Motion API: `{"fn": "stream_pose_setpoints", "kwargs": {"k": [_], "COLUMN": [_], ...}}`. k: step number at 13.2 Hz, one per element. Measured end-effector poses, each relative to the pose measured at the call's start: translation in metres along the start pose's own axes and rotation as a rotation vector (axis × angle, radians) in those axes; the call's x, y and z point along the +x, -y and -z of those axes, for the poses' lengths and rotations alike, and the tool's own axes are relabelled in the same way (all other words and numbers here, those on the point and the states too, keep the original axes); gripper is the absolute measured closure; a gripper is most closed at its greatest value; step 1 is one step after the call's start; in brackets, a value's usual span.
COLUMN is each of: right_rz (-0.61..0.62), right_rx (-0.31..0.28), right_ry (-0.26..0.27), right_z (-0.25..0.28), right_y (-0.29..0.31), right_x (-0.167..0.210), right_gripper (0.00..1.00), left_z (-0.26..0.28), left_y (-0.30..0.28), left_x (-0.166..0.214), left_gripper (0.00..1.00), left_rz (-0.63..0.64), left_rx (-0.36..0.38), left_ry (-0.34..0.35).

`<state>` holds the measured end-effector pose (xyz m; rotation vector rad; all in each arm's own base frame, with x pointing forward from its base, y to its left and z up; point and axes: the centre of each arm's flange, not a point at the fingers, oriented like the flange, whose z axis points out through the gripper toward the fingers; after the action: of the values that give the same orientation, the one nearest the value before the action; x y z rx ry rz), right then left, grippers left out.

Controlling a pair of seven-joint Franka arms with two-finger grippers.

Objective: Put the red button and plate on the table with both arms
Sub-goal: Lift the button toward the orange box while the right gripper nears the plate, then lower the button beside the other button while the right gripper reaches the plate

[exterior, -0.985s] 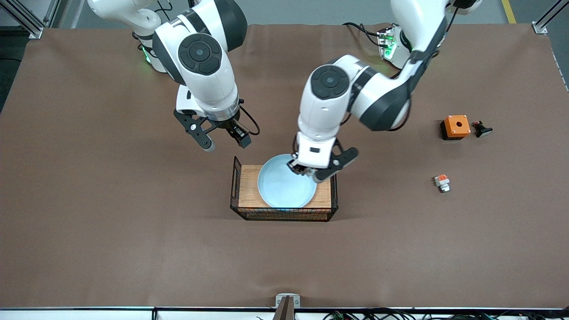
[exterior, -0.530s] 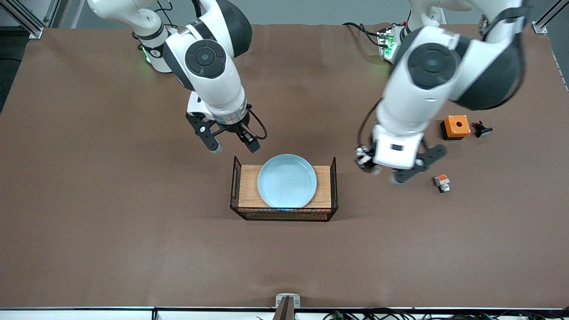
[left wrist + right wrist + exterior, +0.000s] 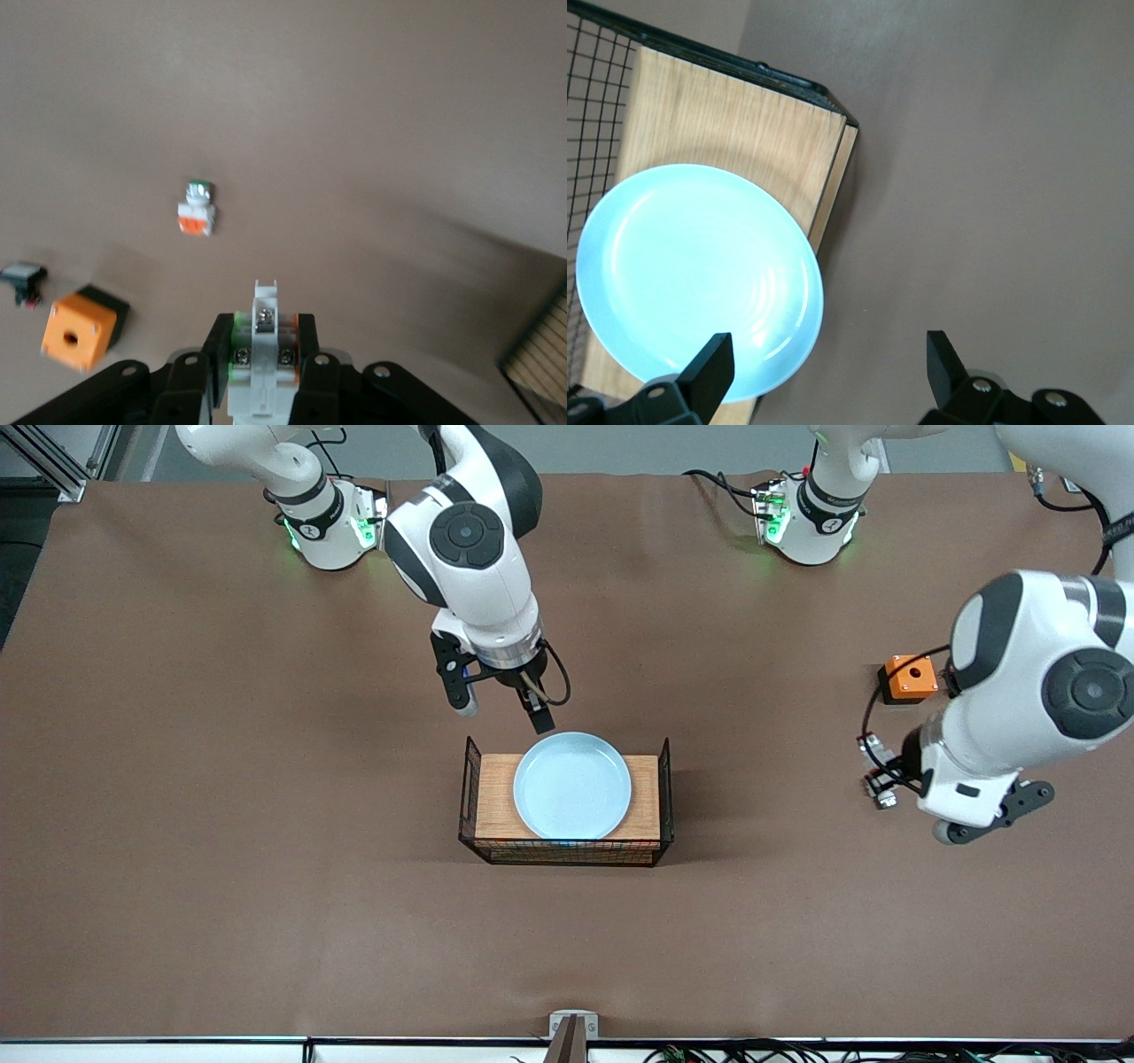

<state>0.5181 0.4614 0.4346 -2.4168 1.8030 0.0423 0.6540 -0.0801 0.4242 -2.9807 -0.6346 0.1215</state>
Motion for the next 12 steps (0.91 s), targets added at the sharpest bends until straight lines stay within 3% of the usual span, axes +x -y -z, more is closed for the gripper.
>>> {"fn": "stream_pose_setpoints", "kwargs": {"k": [3,5,9,11,12], "right_rz": [-0.07,-0.082,-0.086,-0.084,-0.082], "right_rx": [-0.016,-0.027,-0.026,-0.026,-0.027], "right_ry": [-0.005,-0.008,-0.004,-0.002,-0.002], "right_z": [-0.036,-0.057,-0.072,-0.076,-0.078], "right_y": [0.008,0.016,0.027,0.03,0.03], "right_x": [0.0,-0.001,-0.004,-0.006,-0.008], "right_gripper": [0.04,0.04,0.04,0.09,0.16], "left_z": [-0.104,-0.149,-0.173,-0.183,-0.192], "left_y": [0.038,0.058,0.098,0.13,0.151], "left_x": [0.02,0.025,0.036,0.046,0.051], "left_gripper": [0.67,0.67,0.67,0.67,0.67], "left_rz": [-0.002,-0.032,-0.083,-0.134,-0.158], "left_rx": [-0.026,0.006,0.052,0.081,0.075], "left_ry": [-0.031,-0.058,-0.066,-0.088,-0.098]}}
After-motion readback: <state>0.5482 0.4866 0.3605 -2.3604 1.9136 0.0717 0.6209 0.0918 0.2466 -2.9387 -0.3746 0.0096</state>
